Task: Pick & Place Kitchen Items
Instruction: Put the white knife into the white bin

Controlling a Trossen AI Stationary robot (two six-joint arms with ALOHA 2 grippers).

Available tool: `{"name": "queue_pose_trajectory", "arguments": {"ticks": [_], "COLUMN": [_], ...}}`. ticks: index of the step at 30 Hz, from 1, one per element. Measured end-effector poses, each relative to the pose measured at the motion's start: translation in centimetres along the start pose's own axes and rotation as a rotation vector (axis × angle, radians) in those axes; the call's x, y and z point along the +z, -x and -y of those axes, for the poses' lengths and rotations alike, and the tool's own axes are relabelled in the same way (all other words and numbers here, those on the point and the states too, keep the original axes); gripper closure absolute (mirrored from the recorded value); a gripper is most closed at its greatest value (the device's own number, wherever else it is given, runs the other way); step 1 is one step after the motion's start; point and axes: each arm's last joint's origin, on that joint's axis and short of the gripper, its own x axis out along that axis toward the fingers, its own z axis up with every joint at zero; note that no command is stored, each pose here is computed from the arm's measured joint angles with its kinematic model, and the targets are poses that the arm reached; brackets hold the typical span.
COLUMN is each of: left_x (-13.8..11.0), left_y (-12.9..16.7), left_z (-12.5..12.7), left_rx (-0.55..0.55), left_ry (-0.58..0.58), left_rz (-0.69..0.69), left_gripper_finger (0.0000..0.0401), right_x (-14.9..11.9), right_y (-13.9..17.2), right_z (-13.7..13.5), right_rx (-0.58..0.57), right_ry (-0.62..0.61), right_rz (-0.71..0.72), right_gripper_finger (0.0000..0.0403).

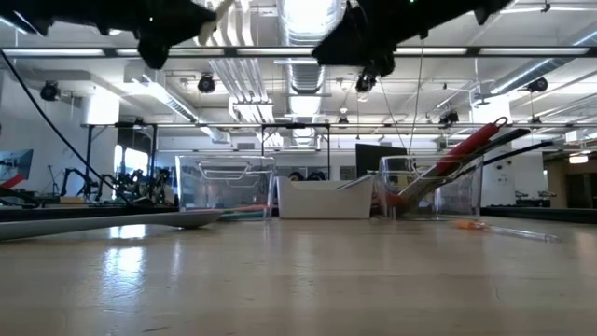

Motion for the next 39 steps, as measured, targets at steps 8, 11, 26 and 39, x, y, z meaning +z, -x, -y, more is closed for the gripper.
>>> {"name": "queue_pose_trajectory", "arguments": {"ticks": [8,11,26,39], "left_x": [-1.2,-1.6,-0.5,-1.1], "left_y": [-1.3,-2.8,-10.7,-14.1], "left_z": [0.7,0.7,0.1,0.4], "left_rx": [-0.248,-0.247,-0.355,-0.406], "left_ry": [-0.096,-0.129,-0.186,-0.189], "left_rz": [0.267,0.249,0.176,0.134], "left_gripper_finger": [0.032,0.032,0.032,0.032], "right_x": [-0.4,-0.4,0.8,0.9], "right_y": [1.1,1.1,1.1,1.1], "right_z": [0.1,0.1,-0.5,-0.5], "right_rx": [0.053,0.053,0.161,0.19], "right_ry": [-0.038,-0.021,0.01,-0.02], "right_rz": [0.362,0.364,0.393,0.399], "right_gripper_finger": [0.028,0.028,0.028,0.0294]}}
